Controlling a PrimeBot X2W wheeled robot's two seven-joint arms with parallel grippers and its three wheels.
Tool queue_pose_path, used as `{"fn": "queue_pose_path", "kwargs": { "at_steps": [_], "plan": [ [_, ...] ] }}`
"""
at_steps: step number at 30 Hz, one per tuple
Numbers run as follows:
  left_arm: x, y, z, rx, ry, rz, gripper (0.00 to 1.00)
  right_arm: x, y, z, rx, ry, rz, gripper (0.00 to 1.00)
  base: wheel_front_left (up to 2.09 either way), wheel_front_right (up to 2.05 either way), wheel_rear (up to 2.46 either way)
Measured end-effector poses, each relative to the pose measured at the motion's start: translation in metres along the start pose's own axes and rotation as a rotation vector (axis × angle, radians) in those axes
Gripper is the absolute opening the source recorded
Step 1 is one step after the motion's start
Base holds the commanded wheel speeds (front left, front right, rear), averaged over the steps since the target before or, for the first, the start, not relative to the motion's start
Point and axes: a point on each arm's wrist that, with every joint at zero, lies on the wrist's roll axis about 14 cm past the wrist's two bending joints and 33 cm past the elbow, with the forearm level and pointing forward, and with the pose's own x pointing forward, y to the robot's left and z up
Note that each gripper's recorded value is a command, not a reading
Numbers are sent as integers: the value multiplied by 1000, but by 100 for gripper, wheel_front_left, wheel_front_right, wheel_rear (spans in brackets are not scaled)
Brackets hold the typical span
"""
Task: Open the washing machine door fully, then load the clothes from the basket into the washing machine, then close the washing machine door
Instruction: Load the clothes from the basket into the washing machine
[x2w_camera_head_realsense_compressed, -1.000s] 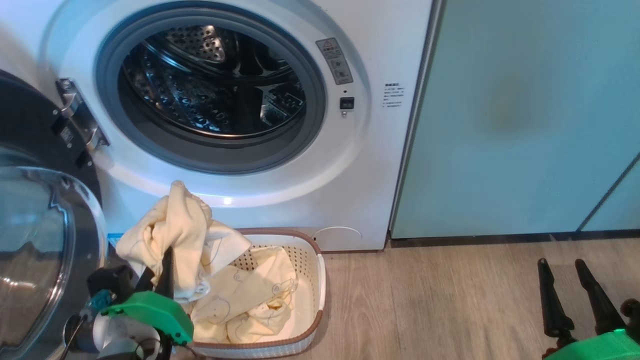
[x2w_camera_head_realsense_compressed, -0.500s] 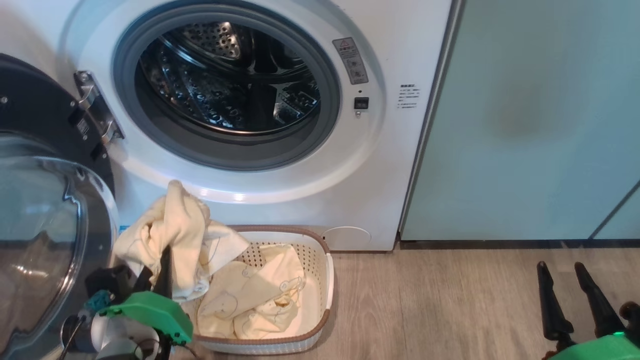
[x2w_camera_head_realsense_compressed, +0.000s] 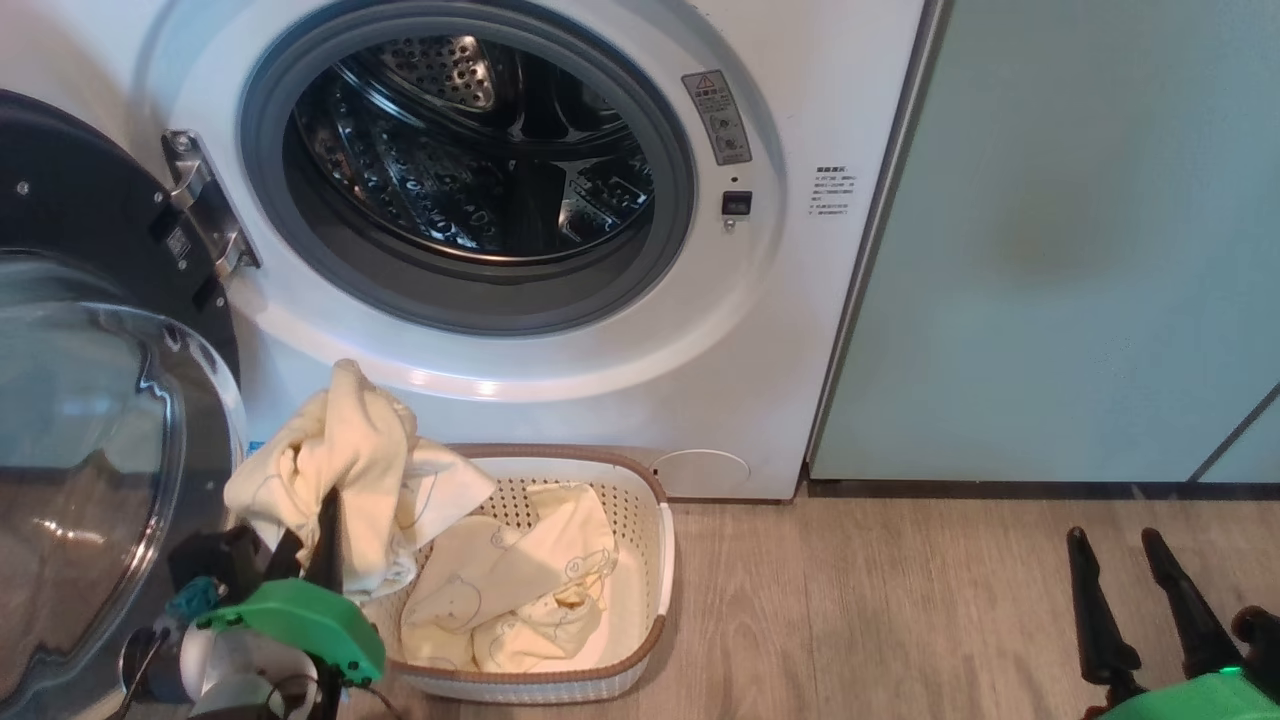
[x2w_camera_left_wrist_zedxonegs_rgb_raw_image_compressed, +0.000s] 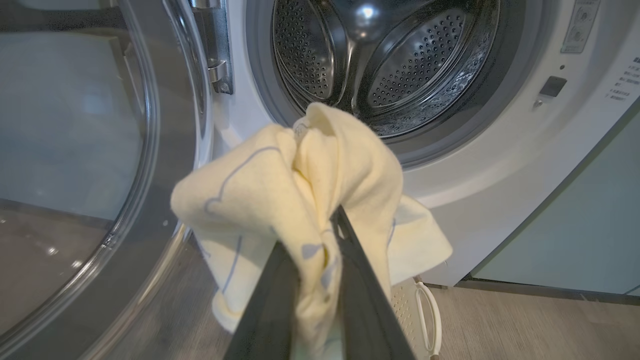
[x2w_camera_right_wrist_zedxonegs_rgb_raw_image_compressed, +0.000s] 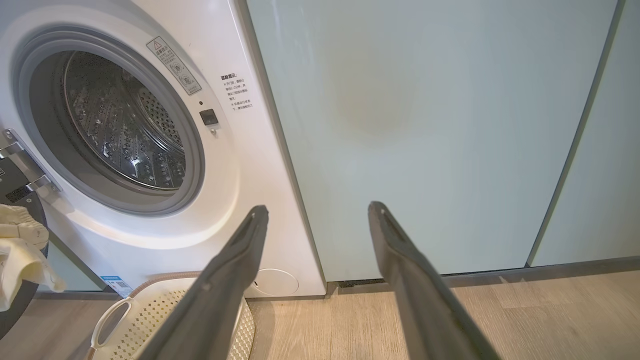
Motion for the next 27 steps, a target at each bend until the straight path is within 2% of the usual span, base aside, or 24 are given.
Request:
{"fn": "queue_pose_path", "kwargs": {
  "at_steps": [12, 20, 27],
  "plan": [
    [16, -21, 7, -11, -18, -57, 0, -3, -4, -5, 1, 18, -17, 100, 0, 0, 0],
    [79, -52, 44, -28, -97, -121, 0, 12, -11, -10, 1, 39, -38, 100, 0, 0, 0],
    [139, -74, 54, -53, -98, -141, 0, 32, -17, -14, -11, 56, -52, 100, 0, 0, 0]
  ]
}}
